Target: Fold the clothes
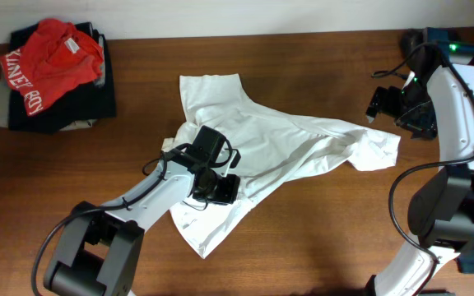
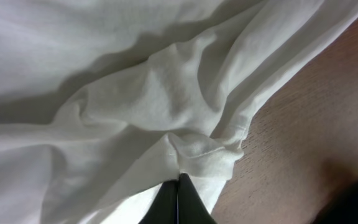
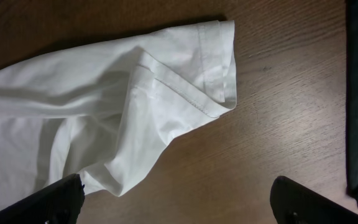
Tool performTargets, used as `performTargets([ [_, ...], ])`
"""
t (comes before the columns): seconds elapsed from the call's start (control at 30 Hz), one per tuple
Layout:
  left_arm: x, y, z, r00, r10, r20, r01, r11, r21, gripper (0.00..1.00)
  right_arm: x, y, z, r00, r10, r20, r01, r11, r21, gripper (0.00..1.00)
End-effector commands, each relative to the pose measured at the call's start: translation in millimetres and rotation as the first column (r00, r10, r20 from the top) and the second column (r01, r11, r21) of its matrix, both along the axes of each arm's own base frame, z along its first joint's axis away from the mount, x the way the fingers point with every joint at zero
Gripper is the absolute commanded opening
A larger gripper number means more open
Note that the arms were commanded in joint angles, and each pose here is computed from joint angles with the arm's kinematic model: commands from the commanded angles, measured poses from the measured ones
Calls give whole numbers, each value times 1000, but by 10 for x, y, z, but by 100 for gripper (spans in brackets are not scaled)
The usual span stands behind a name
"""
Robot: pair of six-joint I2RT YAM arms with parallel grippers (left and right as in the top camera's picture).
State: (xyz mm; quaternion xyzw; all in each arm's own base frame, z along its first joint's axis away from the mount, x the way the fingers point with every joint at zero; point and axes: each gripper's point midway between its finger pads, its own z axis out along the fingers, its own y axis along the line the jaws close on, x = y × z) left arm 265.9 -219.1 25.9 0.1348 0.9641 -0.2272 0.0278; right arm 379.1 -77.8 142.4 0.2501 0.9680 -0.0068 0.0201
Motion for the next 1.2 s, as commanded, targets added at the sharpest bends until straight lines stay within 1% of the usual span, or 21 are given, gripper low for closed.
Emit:
performTargets([
  [0.0,61,-50,77,1000,-23,14,24,1000,-17,1,-3,11,18,1000,6,4,-6,1000,7,99],
  [0.07,93,-41,161,999,-43,25,43,999,-3,1,-4,11,18,1000,6,4,-6,1000,7,99],
  [0.17,240,108,375,998,-21,64,15,995,98,1,-6,11,18,1000,6,3,-6,1000,8,99],
  [0.27,387,271,701,991,-17,135,-7,985,175,1,-7,12,18,1000,6,3,-6,1000,8,99],
  [0.4,410,330,928,986,-2,167,-27,985,171,1,-6,11,18,1000,6,3,-6,1000,8,99],
  [0.5,366,351,929,988,-3,152,-25,984,179,1,-7,12,18,1000,6,3,-6,1000,8,99],
  [0.57,352,419,914,989,1,147,-33,977,210,1,-28,15,17,1000,6,-6,-6,1000,9,99],
  [0.63,387,496,943,986,18,163,-55,973,225,1,-96,20,16,999,11,-34,-11,1000,11,99],
  [0.73,516,660,1132,973,76,218,-122,971,206,1,-279,52,-5,994,18,-110,-15,1000,24,99],
  [0.87,652,944,1450,939,166,303,-223,961,166,1,-376,72,-109,988,18,-153,-13,999,34,99],
  [0.93,682,1175,1634,906,218,362,-293,942,166,1,-409,80,-178,986,15,-168,-9,999,38,99],
  [1.07,660,1460,2088,822,292,489,-387,916,103,1,-397,106,-309,986,16,-164,-7,999,52,99],
  [1.17,561,1520,2415,765,311,563,-406,913,47,1,-361,173,-331,989,17,-146,-4,996,92,99],
])
